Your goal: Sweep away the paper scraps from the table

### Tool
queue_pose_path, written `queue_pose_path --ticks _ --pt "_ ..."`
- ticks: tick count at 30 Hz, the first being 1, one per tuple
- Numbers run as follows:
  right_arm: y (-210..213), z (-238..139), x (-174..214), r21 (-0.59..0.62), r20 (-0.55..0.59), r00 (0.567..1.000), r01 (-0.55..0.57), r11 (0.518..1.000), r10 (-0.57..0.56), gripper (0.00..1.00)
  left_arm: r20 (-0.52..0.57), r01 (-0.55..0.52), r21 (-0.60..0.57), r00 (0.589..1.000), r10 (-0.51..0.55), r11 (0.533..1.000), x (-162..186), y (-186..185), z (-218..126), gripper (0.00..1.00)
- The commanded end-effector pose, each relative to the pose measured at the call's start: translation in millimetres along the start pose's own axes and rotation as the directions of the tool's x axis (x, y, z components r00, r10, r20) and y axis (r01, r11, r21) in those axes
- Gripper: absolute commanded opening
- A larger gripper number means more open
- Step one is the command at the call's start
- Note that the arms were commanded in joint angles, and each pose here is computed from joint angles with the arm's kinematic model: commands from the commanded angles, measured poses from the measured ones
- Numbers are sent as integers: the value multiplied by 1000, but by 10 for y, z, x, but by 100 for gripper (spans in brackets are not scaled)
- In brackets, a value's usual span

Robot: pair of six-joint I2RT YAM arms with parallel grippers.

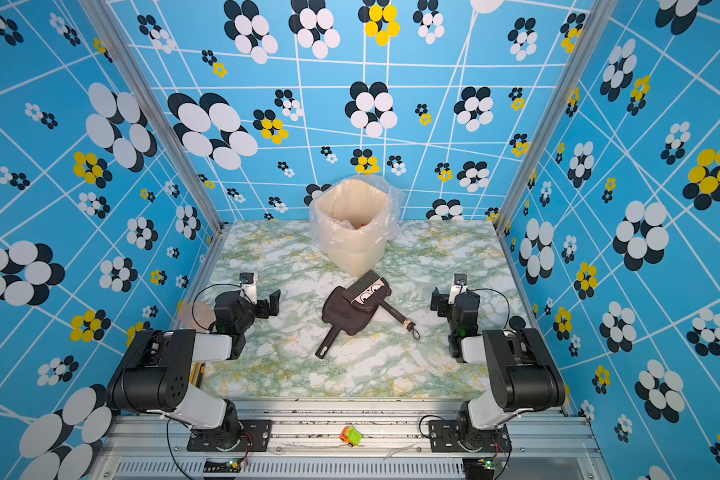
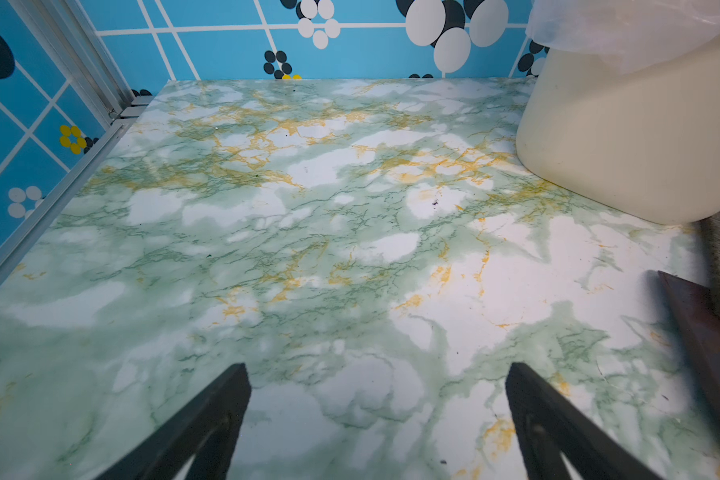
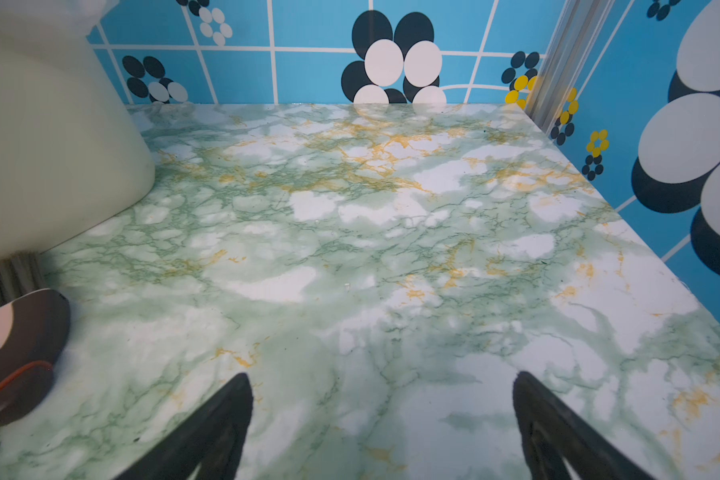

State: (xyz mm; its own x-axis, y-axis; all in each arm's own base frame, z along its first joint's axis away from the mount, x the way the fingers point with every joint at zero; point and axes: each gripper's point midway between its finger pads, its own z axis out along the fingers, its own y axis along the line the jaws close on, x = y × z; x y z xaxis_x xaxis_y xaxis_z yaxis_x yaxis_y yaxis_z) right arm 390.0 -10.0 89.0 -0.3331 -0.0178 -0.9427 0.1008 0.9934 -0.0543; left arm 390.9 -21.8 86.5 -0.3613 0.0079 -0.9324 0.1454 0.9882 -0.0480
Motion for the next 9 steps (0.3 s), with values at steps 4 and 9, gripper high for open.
queue_pose_path --ticks 4,9 --pt "-50 39 -80 26 17 1000 -17 1000 17 99 24 12 -52 1000 -10 999 -105 69 21 99" --pt "-50 39 -78 26 17 1000 -16 1000 16 99 23 6 -60 1000 -5 998 -99 67 22 99"
